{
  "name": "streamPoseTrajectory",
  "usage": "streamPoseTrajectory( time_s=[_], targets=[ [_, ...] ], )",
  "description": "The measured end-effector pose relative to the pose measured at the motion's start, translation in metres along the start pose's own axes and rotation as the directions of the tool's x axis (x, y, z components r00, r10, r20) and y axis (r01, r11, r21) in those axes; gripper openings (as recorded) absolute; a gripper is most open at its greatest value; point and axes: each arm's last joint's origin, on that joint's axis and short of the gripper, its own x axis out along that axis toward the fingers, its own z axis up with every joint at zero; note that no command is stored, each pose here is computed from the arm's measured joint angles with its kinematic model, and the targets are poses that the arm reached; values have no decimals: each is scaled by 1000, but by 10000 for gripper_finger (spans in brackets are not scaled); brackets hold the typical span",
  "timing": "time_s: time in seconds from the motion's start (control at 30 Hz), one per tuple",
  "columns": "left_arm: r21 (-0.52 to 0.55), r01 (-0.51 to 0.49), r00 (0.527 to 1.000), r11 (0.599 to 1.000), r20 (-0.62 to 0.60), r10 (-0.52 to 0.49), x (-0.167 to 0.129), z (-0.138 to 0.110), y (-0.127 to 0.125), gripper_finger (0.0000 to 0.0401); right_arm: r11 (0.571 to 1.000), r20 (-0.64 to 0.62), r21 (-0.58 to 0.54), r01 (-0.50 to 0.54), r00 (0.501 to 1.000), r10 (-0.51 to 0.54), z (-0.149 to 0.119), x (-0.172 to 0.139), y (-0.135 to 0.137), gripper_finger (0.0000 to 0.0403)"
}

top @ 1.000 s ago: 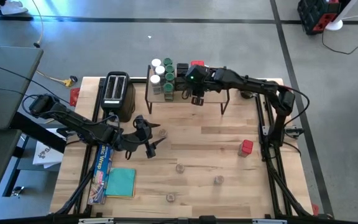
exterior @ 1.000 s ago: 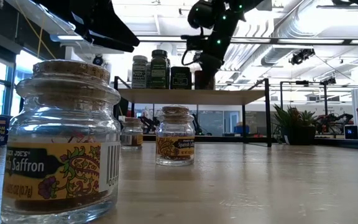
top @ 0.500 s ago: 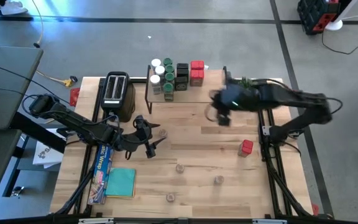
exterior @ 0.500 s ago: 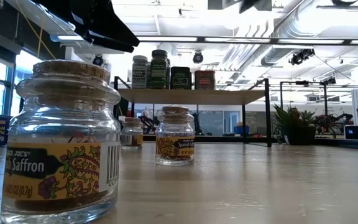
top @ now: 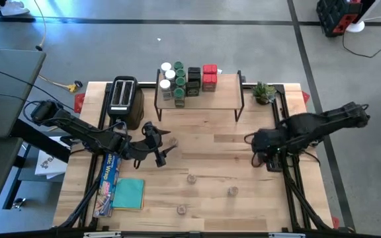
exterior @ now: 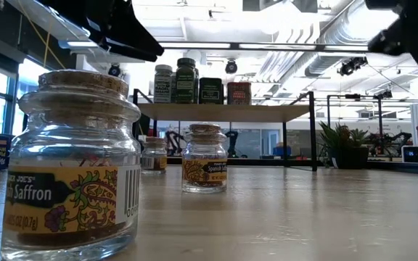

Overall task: Shelf spices
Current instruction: Put the red seasoning can on the shelf aligned with the other red seasoning can

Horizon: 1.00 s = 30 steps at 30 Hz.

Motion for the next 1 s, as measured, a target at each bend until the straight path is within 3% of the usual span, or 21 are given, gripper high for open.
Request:
streamPoseTrajectory(
  time_s=[0.23, 0.33, 0.43, 0.63, 0.87, 1.0],
  targets=[
    [-12, -33, 999, 999, -7, 33, 6, 1, 7, 294, 982, -320, -183, -52, 947, -9, 3, 34, -2, 201],
    [-35, -36, 999, 999, -11, 36, 8, 1, 9, 294, 946, -437, -296, -132, 899, -11, 5, 46, -2, 228],
    [-41, -35, 999, 999, -13, 35, 8, 1, 10, 294, 885, -516, -448, -128, 845, -139, 4, 56, -2, 235],
    [-43, -26, 1000, 999, -15, 25, 9, 1, 10, 294, 720, -506, -685, -109, 782, -364, 6, 70, 3, 236],
    [-43, -23, 1000, 999, -16, 22, 9, 1, 10, 294, 555, -440, -818, -150, 785, -437, 4, 76, 6, 236],
    [-43, -23, 1000, 999, -16, 22, 8, 1, 10, 294, 505, -428, -845, -177, 790, -438, 0, 85, 5, 236]
  ],
)
